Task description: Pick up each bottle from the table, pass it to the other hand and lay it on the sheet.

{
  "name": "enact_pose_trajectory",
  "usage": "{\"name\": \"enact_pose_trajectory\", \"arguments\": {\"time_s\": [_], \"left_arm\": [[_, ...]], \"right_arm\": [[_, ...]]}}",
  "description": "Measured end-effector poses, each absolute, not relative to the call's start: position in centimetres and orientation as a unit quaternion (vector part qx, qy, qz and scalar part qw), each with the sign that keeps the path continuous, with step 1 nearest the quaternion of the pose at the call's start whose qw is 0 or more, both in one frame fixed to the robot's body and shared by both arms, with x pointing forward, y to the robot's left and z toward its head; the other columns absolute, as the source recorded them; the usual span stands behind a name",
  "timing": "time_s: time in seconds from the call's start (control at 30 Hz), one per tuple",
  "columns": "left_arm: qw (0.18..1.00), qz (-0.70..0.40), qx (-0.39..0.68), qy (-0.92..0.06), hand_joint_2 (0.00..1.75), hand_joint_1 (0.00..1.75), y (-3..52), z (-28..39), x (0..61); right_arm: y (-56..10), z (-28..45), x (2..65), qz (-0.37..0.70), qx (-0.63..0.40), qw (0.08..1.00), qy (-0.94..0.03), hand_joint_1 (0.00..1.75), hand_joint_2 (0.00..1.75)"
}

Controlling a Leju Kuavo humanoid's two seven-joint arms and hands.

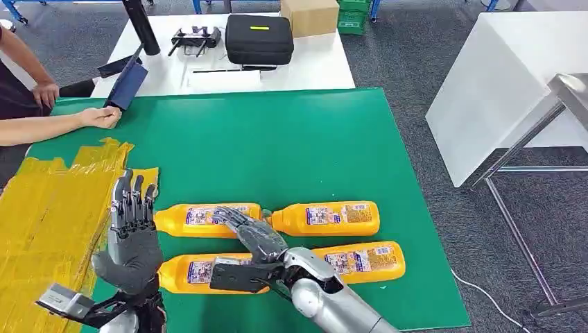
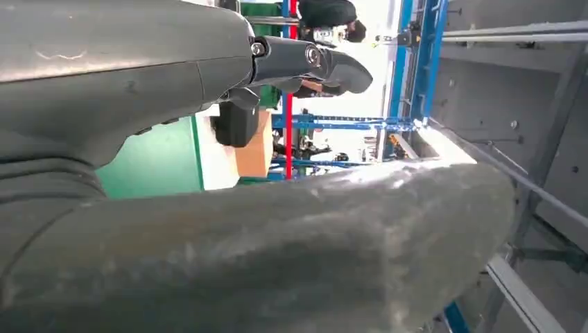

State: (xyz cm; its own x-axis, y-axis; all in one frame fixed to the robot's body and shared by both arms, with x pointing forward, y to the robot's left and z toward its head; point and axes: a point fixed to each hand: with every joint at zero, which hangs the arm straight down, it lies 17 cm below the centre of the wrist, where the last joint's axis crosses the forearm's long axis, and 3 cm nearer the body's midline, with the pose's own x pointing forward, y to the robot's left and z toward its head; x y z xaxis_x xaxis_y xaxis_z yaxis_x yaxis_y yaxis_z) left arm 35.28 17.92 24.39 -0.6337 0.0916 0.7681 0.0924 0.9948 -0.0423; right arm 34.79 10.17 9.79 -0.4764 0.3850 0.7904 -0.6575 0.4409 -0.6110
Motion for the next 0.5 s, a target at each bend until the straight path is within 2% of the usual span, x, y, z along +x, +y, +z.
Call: {"name": "enact_pose_trajectory", "arguments": {"time_s": [0.5], "left_arm": [[0.431, -0.001, -0.059, -0.9, 0.0, 0.0, 17.5, 23.8, 36.6]], "right_arm": [[12.0, 7.1, 34.1, 0.572, 0.118, 0.505, -0.635, 0.0, 1.75]]}}
